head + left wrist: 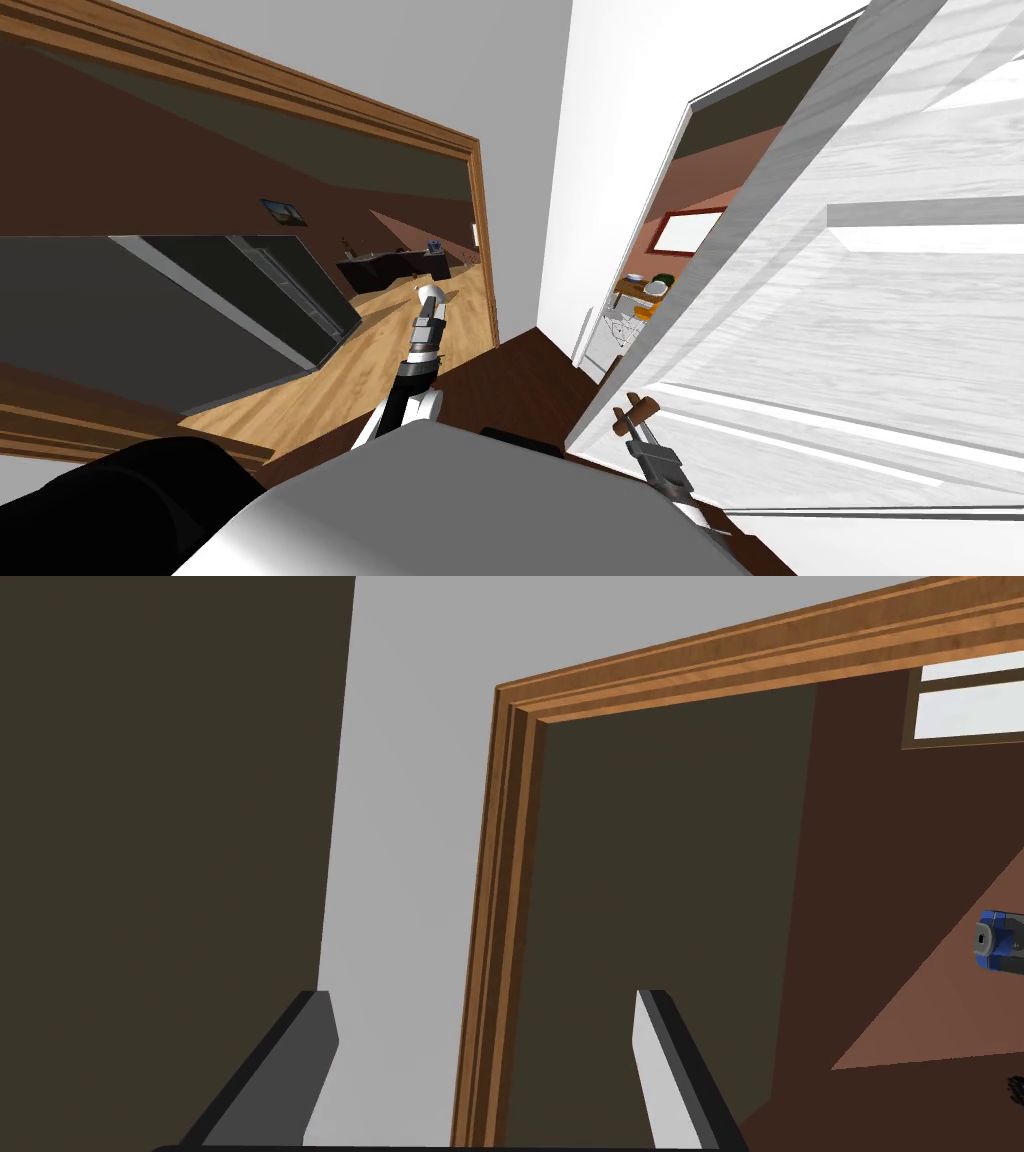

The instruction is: Pull the door open

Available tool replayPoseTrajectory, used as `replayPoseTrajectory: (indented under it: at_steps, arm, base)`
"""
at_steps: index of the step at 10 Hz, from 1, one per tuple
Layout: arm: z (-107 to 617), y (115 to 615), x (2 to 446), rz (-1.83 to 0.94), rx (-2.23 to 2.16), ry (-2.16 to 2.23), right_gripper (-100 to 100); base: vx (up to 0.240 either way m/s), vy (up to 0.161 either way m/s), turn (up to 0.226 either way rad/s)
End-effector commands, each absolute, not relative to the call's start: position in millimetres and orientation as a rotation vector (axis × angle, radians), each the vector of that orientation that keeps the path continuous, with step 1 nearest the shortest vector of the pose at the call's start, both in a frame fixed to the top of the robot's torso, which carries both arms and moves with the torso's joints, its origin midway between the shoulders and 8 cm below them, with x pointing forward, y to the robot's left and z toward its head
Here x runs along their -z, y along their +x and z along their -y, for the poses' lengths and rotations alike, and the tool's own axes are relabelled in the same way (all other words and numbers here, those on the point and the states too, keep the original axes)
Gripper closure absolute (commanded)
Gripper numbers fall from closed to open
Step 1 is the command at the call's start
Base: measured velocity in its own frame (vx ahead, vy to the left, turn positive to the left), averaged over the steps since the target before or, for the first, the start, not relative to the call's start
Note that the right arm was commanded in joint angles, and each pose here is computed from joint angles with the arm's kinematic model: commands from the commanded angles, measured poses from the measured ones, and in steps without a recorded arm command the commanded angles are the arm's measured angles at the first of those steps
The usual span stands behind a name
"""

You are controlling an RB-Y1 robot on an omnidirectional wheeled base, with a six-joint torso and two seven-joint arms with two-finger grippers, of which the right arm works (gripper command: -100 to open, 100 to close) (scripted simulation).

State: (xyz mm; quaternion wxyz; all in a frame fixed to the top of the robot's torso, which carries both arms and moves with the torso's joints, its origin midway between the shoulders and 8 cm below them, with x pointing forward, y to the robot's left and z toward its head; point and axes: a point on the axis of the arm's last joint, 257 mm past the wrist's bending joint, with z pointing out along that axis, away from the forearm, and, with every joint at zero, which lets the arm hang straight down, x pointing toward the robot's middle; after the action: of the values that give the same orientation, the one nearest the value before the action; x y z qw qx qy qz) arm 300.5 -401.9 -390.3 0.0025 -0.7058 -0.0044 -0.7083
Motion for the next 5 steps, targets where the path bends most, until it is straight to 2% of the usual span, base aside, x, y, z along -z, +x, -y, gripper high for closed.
replayPoseTrajectory:
  at_steps: [1,4,5]
  arm:
    - [400.2,293.3,391.8,0.027,2.209,-2.210,100]
    - [400.7,285.6,391.5,0.049,2.199,-2.199,100]
    - [400.8,289.8,390.7,0.046,2.205,-2.199,100]
  base:
    - [-0.214,-0.059,0.146]
    - [-0.209,-0.052,0.123]
    - [-0.103,-0.015,0.024]
